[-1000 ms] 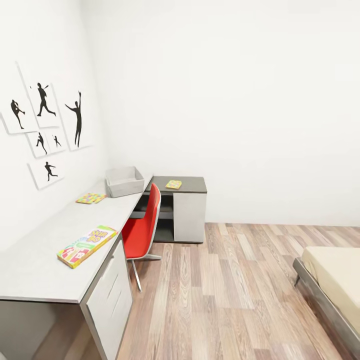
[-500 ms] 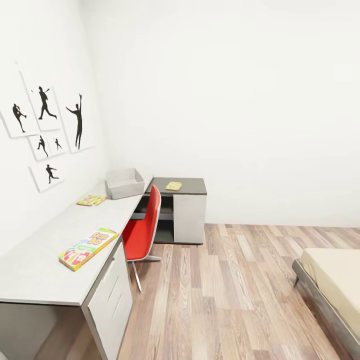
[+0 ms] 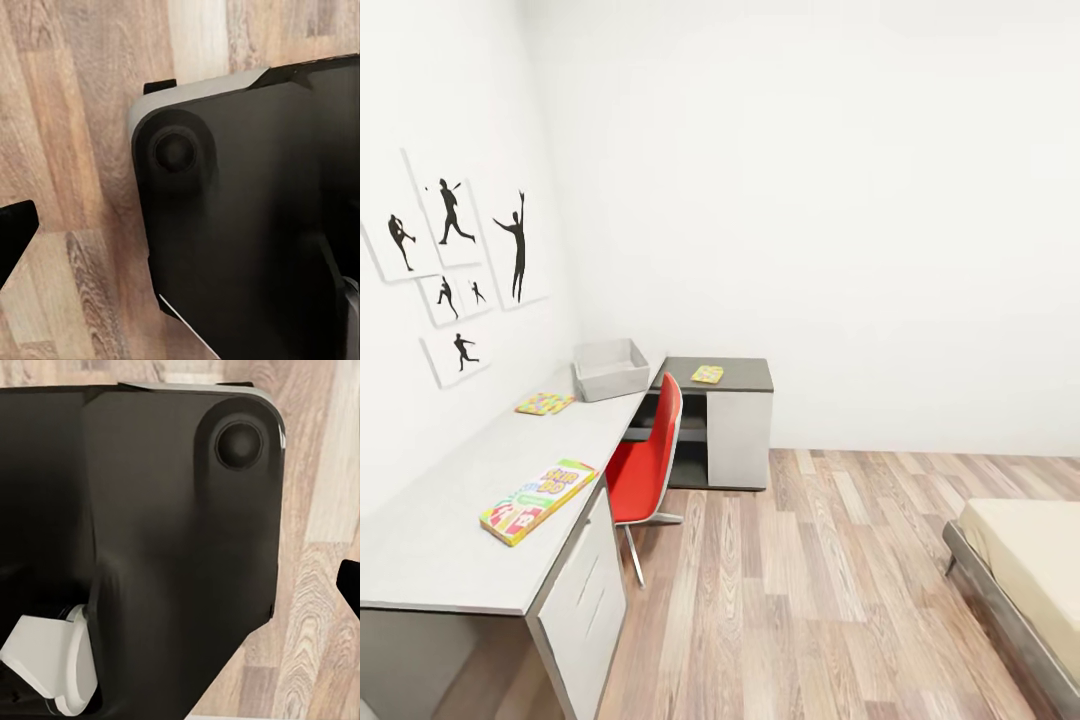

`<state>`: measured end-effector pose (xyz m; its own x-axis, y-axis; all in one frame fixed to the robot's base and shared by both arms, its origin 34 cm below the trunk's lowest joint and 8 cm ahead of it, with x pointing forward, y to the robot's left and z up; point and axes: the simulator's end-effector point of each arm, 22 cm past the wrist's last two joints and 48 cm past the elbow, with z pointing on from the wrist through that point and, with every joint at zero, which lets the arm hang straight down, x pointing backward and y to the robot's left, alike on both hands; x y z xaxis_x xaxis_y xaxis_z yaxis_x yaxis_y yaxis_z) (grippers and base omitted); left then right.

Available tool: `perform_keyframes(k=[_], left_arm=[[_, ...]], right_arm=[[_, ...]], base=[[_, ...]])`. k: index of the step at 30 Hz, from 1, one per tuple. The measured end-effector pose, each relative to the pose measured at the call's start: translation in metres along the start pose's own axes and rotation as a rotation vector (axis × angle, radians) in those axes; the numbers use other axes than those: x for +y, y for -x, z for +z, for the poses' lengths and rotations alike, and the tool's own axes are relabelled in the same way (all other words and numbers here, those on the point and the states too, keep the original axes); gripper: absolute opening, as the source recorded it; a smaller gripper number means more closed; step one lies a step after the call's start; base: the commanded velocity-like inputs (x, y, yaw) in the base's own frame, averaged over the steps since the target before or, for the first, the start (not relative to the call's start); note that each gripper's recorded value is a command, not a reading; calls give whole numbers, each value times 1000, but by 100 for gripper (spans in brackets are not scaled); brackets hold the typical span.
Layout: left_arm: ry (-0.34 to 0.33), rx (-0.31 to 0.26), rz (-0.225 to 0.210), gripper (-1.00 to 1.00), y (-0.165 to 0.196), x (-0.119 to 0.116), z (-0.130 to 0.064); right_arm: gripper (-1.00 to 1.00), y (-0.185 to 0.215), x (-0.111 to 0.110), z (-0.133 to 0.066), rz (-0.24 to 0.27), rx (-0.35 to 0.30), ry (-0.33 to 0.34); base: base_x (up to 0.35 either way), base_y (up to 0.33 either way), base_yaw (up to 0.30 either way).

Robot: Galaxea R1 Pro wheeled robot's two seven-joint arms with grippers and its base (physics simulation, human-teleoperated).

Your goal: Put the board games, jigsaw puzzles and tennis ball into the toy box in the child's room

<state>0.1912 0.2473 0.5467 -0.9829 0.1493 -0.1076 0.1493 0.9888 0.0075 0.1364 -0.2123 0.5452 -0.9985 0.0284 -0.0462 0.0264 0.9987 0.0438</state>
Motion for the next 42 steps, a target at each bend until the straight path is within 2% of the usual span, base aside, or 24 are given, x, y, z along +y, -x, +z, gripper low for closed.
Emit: perform_keyframes(k=[5, 11, 17, 18, 24, 30, 34, 42], left_arm=[[1, 1, 27, 100, 4, 0, -6], [11, 7, 32, 100, 29, 7, -12], [20, 8, 29, 100, 60, 13, -19], [21, 4, 27, 100, 69, 14, -20], [26, -34, 21, 100, 109, 19, -29], [39, -81, 18, 100, 143, 27, -40], [43, -103, 18, 100, 157, 29, -46], [37, -111, 29, 100, 161, 28, -54]], right_arm=[[100, 1, 0, -6, 1, -5, 1], [100, 4, -9, -13, 18, -13, -13], [100, 34, -13, -19, 98, -62, -19], [100, 48, -14, -20, 125, -79, -19], [100, 99, -13, -28, 194, -117, -3], [100, 154, -10, -41, 211, -177, 13], [100, 164, -9, -47, 219, -192, 15], [100, 165, -11, -55, 233, -211, 12]], base=[[0, 0, 0], [0, 0, 0], [0, 0, 0], [0, 0, 0], [0, 0, 0], [0, 0, 0], [0, 0, 0], [0, 0, -40]])
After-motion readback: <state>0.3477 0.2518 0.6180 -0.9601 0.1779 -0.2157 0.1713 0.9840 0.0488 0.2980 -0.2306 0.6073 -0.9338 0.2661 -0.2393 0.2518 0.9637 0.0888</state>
